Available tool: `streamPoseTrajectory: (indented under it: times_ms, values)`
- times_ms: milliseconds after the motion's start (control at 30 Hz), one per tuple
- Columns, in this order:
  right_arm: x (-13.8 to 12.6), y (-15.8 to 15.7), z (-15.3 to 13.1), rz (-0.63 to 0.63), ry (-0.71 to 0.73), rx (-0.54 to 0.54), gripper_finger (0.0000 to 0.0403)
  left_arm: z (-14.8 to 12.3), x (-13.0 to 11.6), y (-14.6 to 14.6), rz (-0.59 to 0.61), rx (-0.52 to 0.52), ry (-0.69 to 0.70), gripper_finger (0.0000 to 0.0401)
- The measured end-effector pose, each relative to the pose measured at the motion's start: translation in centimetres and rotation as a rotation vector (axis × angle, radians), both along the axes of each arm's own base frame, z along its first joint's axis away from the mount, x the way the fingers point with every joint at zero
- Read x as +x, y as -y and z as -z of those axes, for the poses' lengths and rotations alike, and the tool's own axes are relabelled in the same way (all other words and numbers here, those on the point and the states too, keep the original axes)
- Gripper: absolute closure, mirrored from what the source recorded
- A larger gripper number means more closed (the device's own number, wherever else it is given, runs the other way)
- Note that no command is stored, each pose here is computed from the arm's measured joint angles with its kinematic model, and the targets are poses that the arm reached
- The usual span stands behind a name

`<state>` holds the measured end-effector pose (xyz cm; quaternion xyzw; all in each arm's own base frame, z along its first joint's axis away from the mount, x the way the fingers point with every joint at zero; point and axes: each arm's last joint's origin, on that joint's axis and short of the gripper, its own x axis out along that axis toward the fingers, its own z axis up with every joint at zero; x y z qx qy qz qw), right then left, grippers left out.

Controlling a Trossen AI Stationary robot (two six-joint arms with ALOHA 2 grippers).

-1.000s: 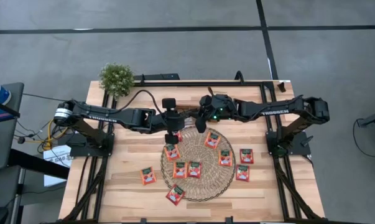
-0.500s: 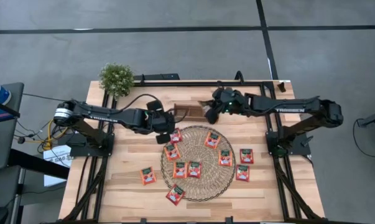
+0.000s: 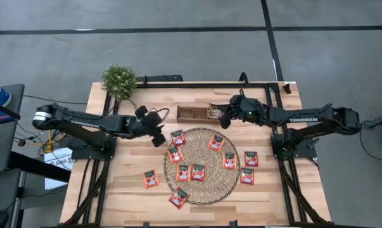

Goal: Pick & Place Tea
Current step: Put the brown tea bag into the right section of the wooden organizer

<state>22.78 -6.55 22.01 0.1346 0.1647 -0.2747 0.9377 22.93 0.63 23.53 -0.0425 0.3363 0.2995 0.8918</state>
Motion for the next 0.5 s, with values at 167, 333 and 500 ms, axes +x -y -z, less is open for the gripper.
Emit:
streamPoseTrajectory:
  times_ms: [167, 333, 500]
  values:
    - [-0.8, 0.2, 2.2, 0.014, 0.065, -0.008, 0.0403, -0.5, -3.0, -0.1, -0.043, -0.074, 0.243, 0.0264]
    - [-1.1, 0.6, 3.0, 0.014, 0.105, -0.017, 0.0403, -1.0, -5.3, -0.2, -0.064, -0.120, 0.390, 0.0264]
    - [-0.8, 1.1, 3.8, 0.007, 0.116, -0.023, 0.0403, -1.4, -6.5, -0.2, -0.071, -0.140, 0.462, 0.0264]
